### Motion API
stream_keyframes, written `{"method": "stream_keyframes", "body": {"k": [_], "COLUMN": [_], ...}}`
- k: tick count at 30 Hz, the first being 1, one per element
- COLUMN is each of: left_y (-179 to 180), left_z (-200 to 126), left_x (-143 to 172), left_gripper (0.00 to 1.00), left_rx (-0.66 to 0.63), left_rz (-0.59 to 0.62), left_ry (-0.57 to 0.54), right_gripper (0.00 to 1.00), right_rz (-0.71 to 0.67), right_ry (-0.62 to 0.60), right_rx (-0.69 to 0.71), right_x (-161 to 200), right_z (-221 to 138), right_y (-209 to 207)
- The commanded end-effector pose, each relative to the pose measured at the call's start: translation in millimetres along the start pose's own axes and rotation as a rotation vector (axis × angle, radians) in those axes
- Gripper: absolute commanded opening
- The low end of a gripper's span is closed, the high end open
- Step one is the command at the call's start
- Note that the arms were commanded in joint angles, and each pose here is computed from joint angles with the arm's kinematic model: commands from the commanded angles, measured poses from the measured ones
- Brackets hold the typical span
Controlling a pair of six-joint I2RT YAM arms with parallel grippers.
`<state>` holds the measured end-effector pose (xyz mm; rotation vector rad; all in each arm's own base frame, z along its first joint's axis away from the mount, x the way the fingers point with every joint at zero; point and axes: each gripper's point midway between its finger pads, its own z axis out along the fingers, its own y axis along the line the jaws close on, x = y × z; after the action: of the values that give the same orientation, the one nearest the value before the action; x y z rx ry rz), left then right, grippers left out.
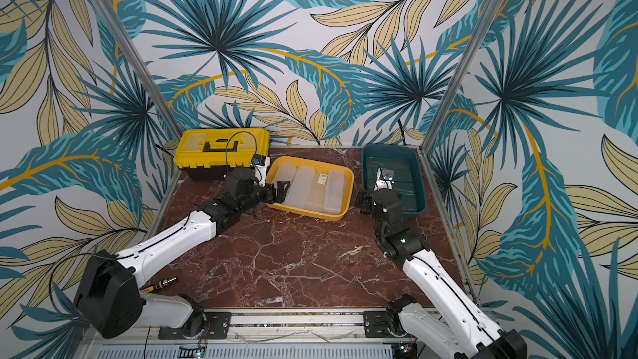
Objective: Place the pencil cases by color into the storage box
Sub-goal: Reset both arms
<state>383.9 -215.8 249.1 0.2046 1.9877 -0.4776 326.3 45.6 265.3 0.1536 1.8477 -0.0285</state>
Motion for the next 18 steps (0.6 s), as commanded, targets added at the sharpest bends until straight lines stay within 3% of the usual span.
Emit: {"method": "stream_keyframes", "body": {"k": [1,4,7,14,18], "left_y": [6,21,61,172,215], "left_z": [-29,-52,-74,-105,-101], "left_x": [-46,-57,-56,-14,19], "left_gripper": [1.0,1.0,1.0,1.0,0.99], "left_rx": [-0.053,-0.085,-0.176,-0.533,-0.682], "left_rz": [0.005,-0.011,-0.051,-0.109,-0.115], "left_ry": [-0.126,-0.176,-0.216,-0.178,-0.104], "right_gripper": [0.9,0.93,0.99,0.99,0.99], "right_rz": [-0.052,-0.057,-0.04,0.019,0.09], "right_ry": [-0.126,-0.196,-0.237,-0.176,-0.14], "right_rx": [0.038,0.081,0.12,0.162,0.149], "right_x": [-11,-7,3,39,54], "right_z": [-6,-12,-13,12,31], "right_y": [-15,-31,-47,-83,-97]}}
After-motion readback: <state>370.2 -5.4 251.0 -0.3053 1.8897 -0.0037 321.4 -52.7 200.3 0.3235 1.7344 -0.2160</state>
